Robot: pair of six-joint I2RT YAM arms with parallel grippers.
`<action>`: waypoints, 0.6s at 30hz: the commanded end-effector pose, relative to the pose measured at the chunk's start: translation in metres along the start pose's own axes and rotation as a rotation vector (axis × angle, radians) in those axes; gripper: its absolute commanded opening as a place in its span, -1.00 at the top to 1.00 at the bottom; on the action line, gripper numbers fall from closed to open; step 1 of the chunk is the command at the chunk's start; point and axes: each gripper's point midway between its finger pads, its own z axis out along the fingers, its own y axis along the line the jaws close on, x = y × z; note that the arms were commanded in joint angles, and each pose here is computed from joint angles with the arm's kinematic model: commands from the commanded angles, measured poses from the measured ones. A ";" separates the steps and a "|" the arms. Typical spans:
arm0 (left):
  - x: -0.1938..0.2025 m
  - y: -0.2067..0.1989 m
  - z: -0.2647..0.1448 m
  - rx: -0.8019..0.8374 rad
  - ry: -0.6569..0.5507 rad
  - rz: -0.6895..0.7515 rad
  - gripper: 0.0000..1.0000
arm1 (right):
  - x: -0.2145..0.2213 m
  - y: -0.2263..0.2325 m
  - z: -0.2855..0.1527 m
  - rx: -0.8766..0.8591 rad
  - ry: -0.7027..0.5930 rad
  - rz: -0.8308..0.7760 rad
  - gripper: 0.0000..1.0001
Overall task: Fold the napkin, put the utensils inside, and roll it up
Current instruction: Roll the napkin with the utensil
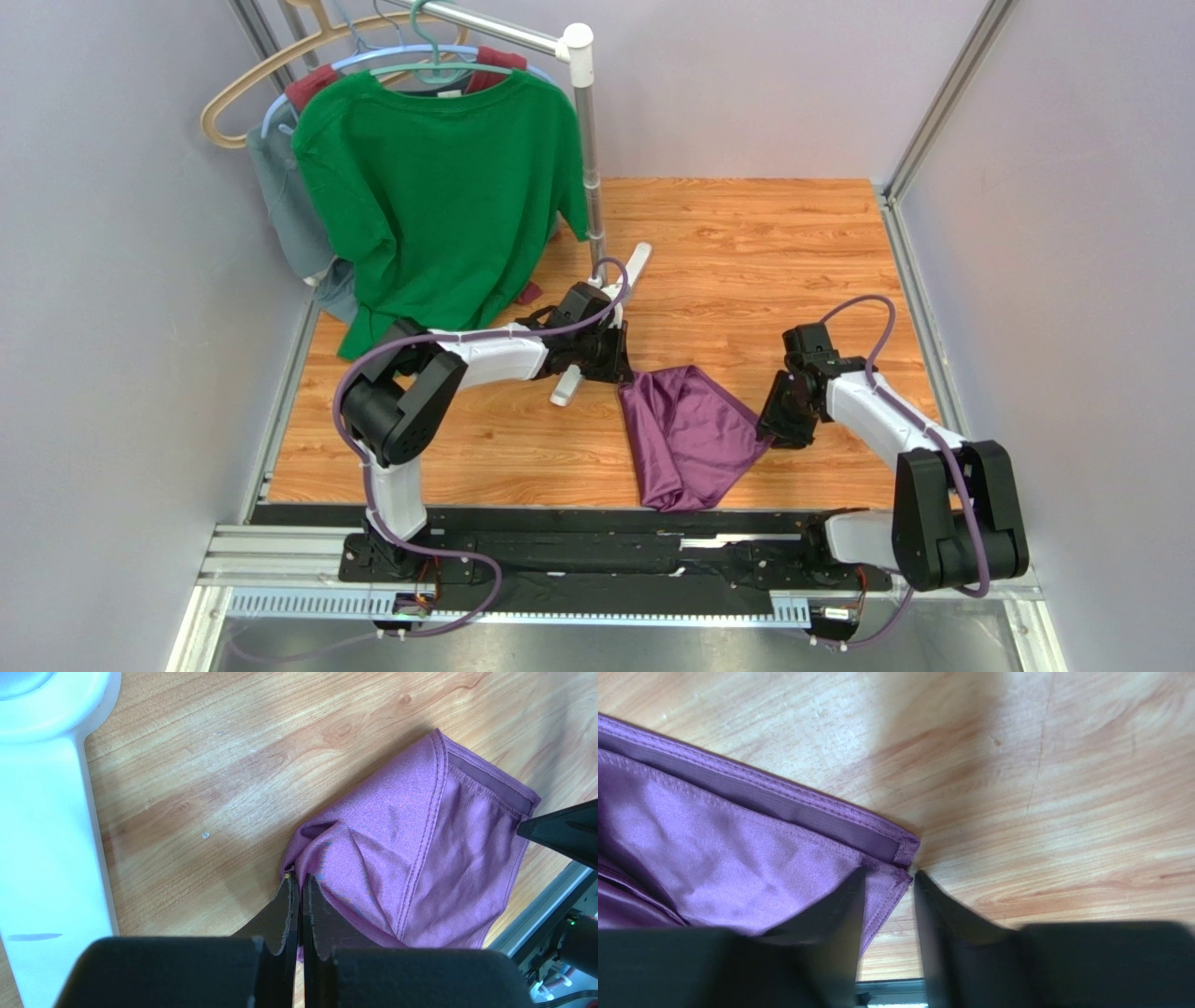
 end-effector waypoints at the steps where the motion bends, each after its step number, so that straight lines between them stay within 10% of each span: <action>1: -0.029 -0.020 -0.007 0.075 -0.096 0.042 1.00 | -0.009 -0.001 0.017 0.014 -0.020 -0.006 0.39; 5: -0.028 -0.025 -0.011 0.096 -0.092 0.039 0.78 | -0.021 0.003 0.019 0.016 -0.029 -0.011 0.64; 9: -0.026 -0.029 -0.020 0.111 -0.098 0.034 0.09 | -0.042 0.004 0.022 0.048 -0.061 -0.037 0.74; 18: -0.020 -0.022 -0.040 0.051 -0.086 0.022 -0.49 | -0.088 0.026 0.037 0.017 -0.028 -0.069 0.83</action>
